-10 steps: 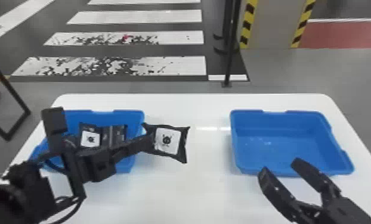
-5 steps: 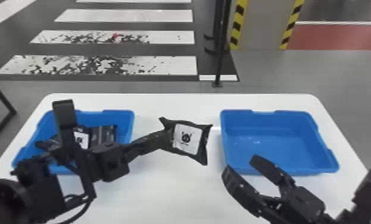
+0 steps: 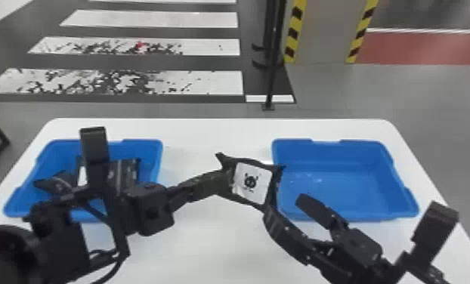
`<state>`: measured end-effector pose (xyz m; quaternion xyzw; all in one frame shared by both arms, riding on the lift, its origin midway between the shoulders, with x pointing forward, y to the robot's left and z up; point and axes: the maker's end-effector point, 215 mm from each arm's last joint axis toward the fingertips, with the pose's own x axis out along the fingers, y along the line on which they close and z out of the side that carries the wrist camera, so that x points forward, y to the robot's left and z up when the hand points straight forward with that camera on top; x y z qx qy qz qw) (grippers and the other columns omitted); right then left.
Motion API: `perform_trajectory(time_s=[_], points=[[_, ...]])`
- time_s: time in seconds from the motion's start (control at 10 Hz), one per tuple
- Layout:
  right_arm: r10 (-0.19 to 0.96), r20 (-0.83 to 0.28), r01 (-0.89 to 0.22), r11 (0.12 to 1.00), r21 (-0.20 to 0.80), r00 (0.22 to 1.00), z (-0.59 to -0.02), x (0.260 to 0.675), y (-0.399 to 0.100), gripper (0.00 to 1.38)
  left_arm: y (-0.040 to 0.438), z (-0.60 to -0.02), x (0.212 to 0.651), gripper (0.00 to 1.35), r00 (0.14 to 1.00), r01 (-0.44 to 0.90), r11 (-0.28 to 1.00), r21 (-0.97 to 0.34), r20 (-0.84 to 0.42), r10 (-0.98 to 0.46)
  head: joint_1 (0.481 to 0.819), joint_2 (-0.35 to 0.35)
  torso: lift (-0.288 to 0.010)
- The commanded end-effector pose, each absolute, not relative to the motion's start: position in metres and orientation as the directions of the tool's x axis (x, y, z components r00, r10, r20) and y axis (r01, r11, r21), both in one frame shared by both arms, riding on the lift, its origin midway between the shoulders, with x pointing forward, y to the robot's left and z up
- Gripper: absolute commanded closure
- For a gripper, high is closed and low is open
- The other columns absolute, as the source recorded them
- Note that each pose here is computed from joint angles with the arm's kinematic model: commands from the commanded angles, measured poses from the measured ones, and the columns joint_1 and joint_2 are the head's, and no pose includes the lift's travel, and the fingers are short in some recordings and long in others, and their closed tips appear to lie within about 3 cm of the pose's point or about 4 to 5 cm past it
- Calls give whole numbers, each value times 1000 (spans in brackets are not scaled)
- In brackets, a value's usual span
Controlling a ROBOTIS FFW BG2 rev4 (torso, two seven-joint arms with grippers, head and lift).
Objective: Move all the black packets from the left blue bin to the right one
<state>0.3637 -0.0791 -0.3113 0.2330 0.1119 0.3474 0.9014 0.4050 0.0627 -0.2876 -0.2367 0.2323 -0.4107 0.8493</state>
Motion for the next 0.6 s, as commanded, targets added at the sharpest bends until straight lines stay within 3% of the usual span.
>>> perform_trajectory(time_s=[0.0, 0.1, 0.2, 0.4, 0.5], points=[[695, -26, -587, 625, 514, 718, -311, 366, -69, 113, 54, -287, 401, 1211, 535, 596, 534, -600, -198, -821, 695, -24, -140], [706, -15, -598, 612, 517, 708, -307, 367, -62, 116, 52, -288, 400, 1211, 532, 596, 532, -601, -201, -823, 695, -24, -140], [709, -14, -598, 606, 525, 705, -309, 367, -60, 259, 50, -288, 398, 1211, 524, 598, 526, -605, -201, -828, 695, -20, -140], [699, -12, -598, 620, 508, 715, -307, 371, -65, 1046, 50, -289, 397, 1211, 522, 596, 526, -607, -204, -828, 695, -17, -140], [685, 1, -594, 631, 499, 728, -303, 374, -68, 1248, 49, -289, 396, 1211, 521, 597, 524, -608, -203, -829, 695, -18, -140]])
